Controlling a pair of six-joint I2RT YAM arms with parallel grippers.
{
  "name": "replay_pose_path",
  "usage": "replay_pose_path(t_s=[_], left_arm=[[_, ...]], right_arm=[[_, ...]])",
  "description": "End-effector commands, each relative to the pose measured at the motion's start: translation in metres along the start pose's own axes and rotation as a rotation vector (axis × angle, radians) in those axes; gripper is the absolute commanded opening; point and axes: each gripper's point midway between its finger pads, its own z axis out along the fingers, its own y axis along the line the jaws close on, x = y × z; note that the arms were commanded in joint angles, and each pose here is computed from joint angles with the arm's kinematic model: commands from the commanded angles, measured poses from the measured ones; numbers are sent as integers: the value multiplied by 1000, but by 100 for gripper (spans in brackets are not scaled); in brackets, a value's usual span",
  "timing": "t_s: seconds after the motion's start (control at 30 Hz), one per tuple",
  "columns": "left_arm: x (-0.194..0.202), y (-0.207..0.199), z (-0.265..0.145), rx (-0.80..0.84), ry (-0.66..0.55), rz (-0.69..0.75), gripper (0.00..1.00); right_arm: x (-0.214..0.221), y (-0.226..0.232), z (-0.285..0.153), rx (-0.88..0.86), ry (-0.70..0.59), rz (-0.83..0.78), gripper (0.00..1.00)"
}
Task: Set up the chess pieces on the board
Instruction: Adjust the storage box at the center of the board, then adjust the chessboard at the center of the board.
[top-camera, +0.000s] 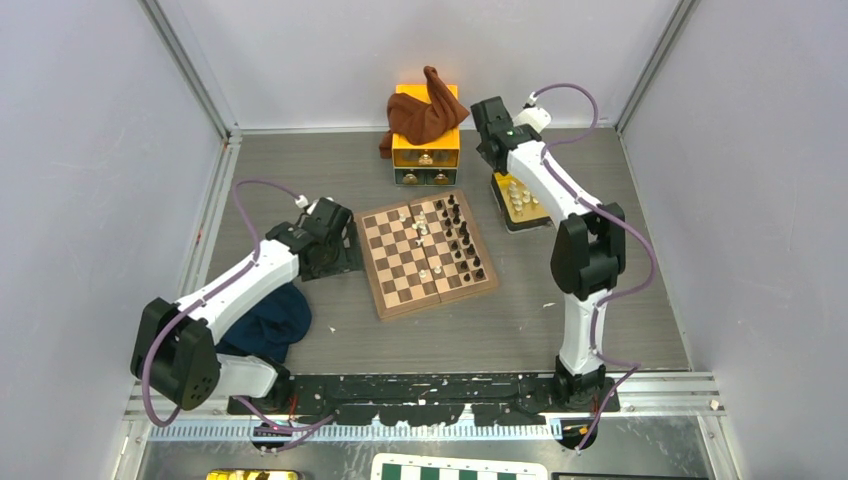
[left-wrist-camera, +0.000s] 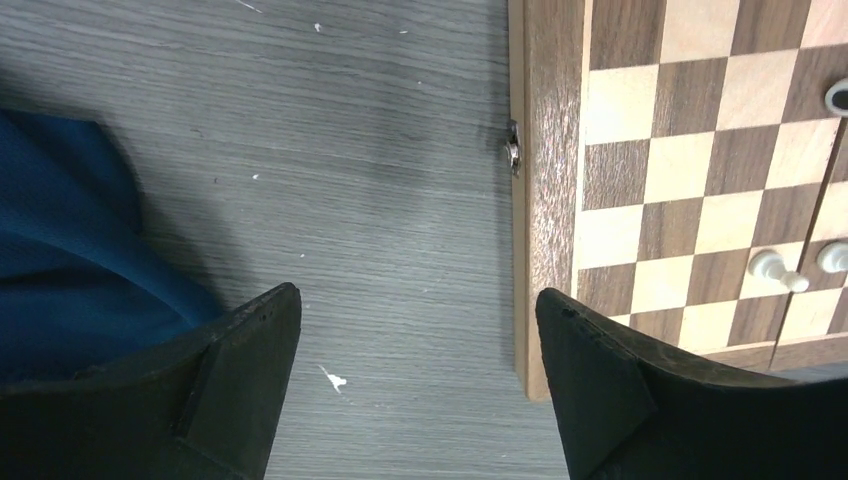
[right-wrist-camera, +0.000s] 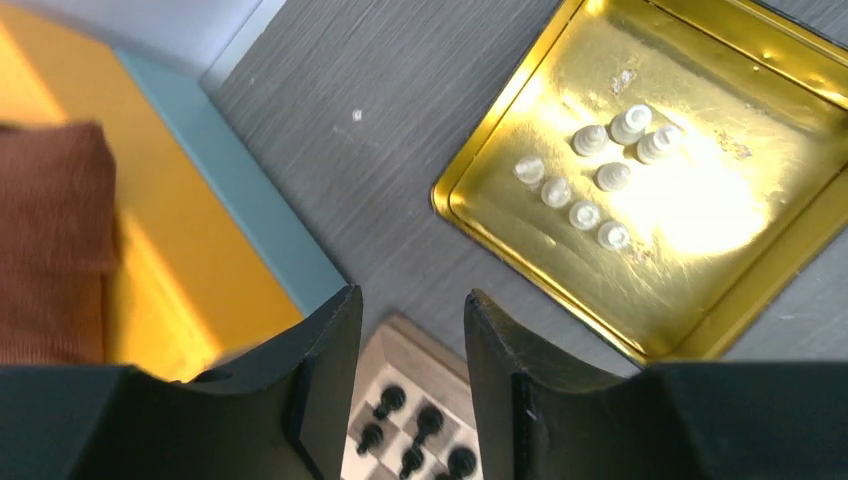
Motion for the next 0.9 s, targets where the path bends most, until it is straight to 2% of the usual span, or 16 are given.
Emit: replay_pose_path(t_s=[0.0,0.2,0.4,0.53,0.87], left_arm=[[-22,-14,3,11,-58,-104,81],[-19,-15,31,11,10,-189,51],[-22,-2,62,-22,45,-280,37],[-30,2,78,-27,44,-318,34],[-40,-15,102,12,84,-324,21]], right_arm=[[-10,1,-39,-74,-76,-106,44],[30,-27,-47,-74,-22,-162,17],[58,-46,-41,-62,20,-197,3],[67,-53,-38,-53,32,-237,1],[110,-78,-24,-58,125,-290,1]])
